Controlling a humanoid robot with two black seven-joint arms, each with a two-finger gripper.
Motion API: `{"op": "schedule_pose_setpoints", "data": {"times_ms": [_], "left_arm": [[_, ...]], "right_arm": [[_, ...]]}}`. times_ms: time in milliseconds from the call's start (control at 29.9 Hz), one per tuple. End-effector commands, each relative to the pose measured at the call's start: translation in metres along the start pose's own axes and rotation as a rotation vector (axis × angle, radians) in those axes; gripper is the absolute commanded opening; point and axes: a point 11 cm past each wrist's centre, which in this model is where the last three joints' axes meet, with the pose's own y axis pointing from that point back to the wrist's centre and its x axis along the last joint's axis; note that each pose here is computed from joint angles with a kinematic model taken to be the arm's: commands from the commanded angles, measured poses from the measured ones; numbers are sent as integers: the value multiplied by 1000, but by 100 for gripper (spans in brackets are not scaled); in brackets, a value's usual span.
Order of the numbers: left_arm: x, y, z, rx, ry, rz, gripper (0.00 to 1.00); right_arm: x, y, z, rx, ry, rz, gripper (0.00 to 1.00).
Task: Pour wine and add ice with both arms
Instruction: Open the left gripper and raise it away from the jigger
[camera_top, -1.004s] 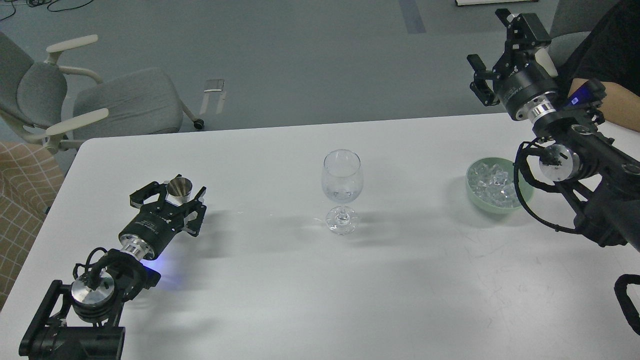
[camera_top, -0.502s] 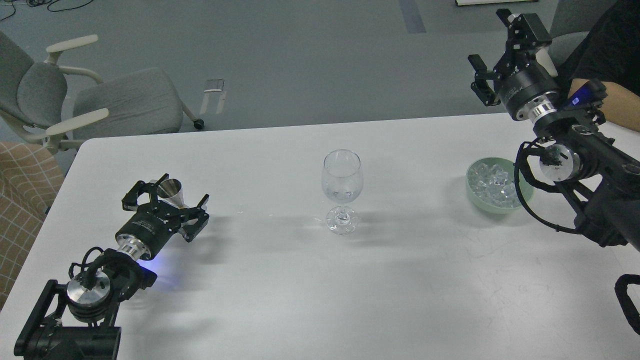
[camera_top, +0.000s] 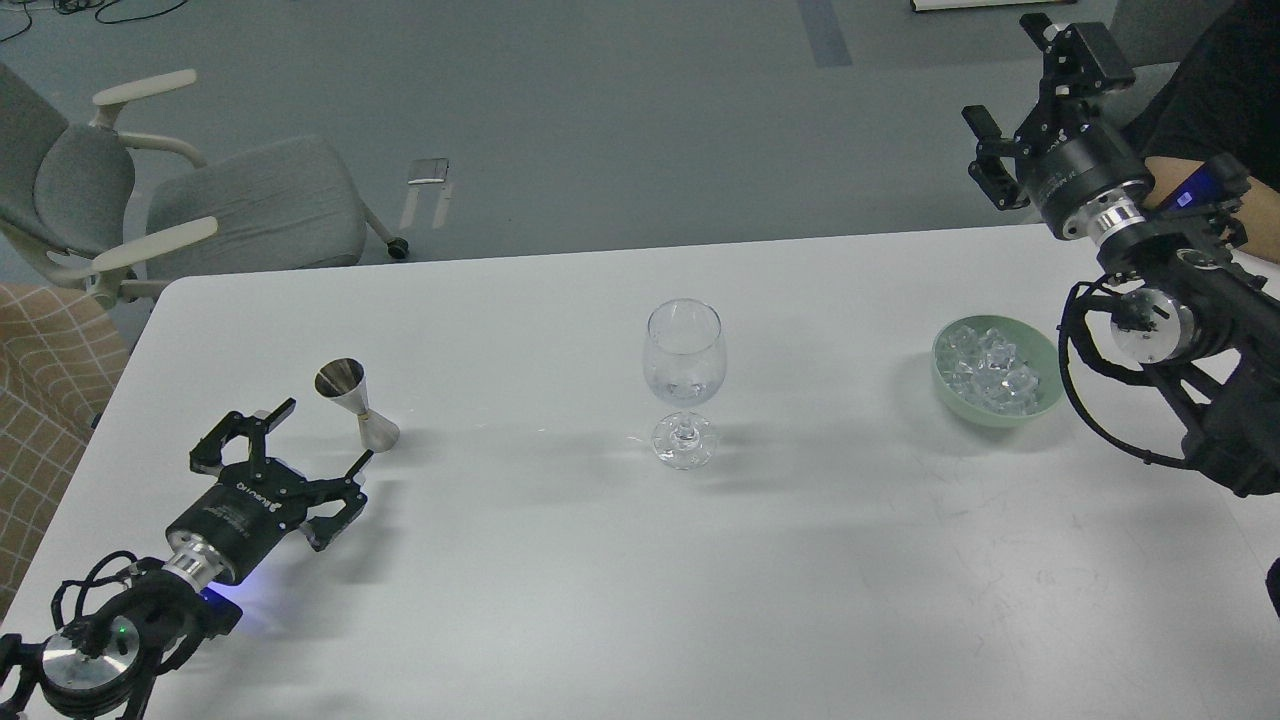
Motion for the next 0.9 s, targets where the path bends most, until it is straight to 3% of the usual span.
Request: {"op": "schedule_pose_setpoints", "data": {"times_ms": [0, 234, 569, 870], "left_arm": [[10, 19, 19, -13, -40, 42, 98], [6, 39, 71, -119, -92, 54, 98], [-100, -24, 144, -203, -260, -166, 98], [-126, -51, 154, -227, -455, -136, 98]], "right_arm": [[8, 8, -5, 0, 19, -4, 100], [26, 34, -20, -10, 85, -27, 100], [50, 75, -41, -84, 377, -87, 100], [61, 104, -21, -182, 633, -114, 100]]}}
